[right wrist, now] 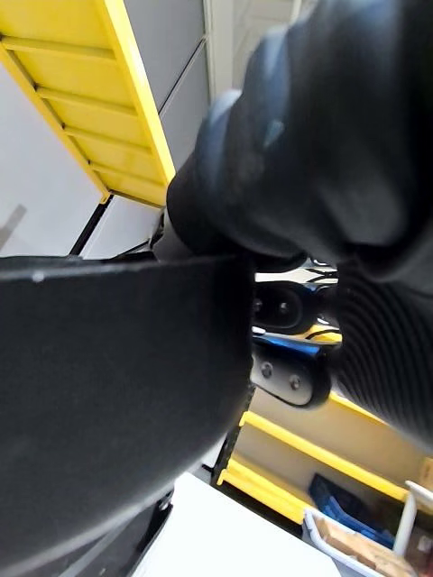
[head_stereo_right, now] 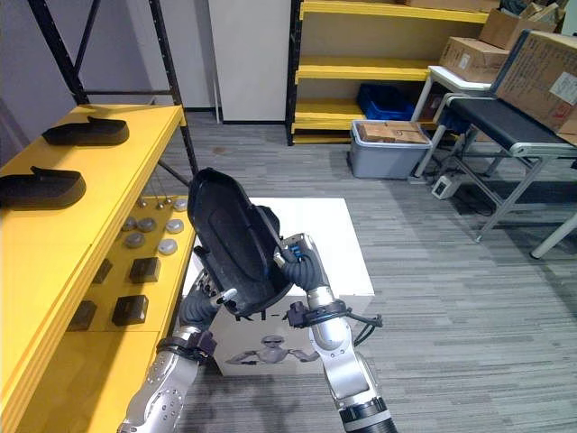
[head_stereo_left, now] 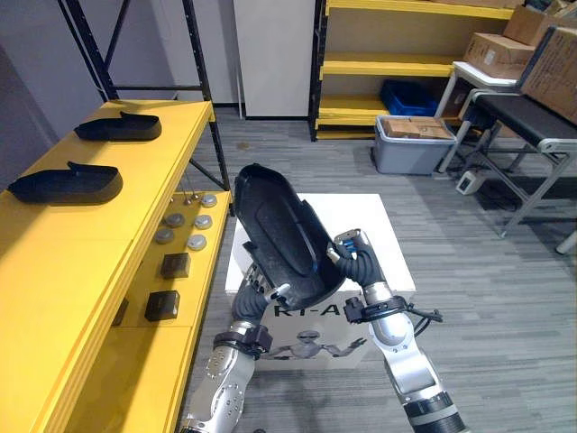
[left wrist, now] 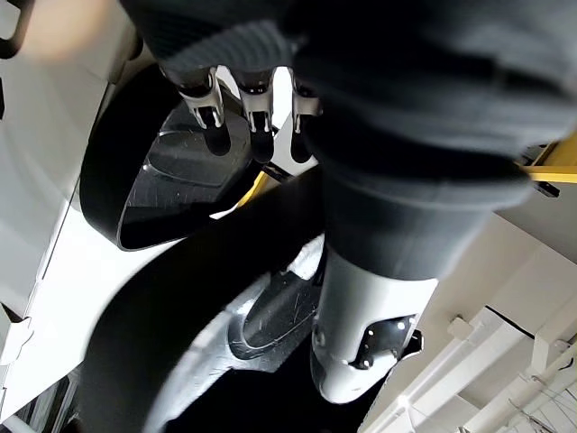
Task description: Walk over and take plastic housings, then place them on the shelf
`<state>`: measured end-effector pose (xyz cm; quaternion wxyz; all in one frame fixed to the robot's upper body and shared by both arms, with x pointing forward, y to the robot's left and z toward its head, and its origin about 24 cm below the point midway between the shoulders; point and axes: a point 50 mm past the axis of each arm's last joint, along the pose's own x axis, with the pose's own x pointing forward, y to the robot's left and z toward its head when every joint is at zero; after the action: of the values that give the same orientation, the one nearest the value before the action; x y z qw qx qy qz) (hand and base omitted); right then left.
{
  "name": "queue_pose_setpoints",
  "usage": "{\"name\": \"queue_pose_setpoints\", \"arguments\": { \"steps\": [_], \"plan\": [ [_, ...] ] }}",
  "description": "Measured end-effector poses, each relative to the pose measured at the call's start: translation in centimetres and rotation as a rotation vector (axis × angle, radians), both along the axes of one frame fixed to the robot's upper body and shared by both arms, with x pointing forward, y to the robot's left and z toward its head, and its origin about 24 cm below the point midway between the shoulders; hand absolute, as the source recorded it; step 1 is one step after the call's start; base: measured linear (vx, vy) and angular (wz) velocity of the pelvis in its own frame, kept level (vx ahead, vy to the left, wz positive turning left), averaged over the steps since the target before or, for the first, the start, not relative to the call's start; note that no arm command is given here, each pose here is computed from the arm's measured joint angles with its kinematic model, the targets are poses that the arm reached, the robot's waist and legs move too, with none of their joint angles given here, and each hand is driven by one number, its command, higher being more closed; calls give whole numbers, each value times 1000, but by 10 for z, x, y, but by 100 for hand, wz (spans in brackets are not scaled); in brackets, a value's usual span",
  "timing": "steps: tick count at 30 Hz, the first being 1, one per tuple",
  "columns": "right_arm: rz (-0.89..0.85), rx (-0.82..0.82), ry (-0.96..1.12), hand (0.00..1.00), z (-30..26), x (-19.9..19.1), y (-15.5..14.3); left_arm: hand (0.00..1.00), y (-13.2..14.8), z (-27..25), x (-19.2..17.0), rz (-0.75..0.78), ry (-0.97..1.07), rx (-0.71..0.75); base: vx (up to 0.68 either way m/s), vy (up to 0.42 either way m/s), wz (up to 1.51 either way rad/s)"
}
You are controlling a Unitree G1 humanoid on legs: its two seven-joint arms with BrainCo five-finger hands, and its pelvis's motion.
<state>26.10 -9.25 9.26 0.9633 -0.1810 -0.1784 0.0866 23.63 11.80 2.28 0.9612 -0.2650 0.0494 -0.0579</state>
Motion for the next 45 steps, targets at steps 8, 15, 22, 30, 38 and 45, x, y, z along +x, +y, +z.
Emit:
{"name": "queue_pose_setpoints", "arguments": {
  "steps": [8,15,22,30,38,45],
  "plan": [
    [83,-38,25,0,-11,-12,9,100,10,-4,5,38,32,-1,-2,2,-2],
    [182,-1,91,0,-24,-25,14,100,18,-12,4,65,60,90,0,0,0],
    [136,262,174,0,-26,-26,-14,100,10,5,6,88,-44,197,0,0,0],
    [-194,645,-108,0,20,-29,-110,100,29,1,-10,192,-30,247,-4,0,6],
    [-519,672,-18,0,-23,-51,-168,100,52,6,-27,285,-36,289,7,0,2],
    [-847,598,634,0,-158,-128,-191,100,64,6,-46,339,-31,281,18,-1,0]
  ]
}}
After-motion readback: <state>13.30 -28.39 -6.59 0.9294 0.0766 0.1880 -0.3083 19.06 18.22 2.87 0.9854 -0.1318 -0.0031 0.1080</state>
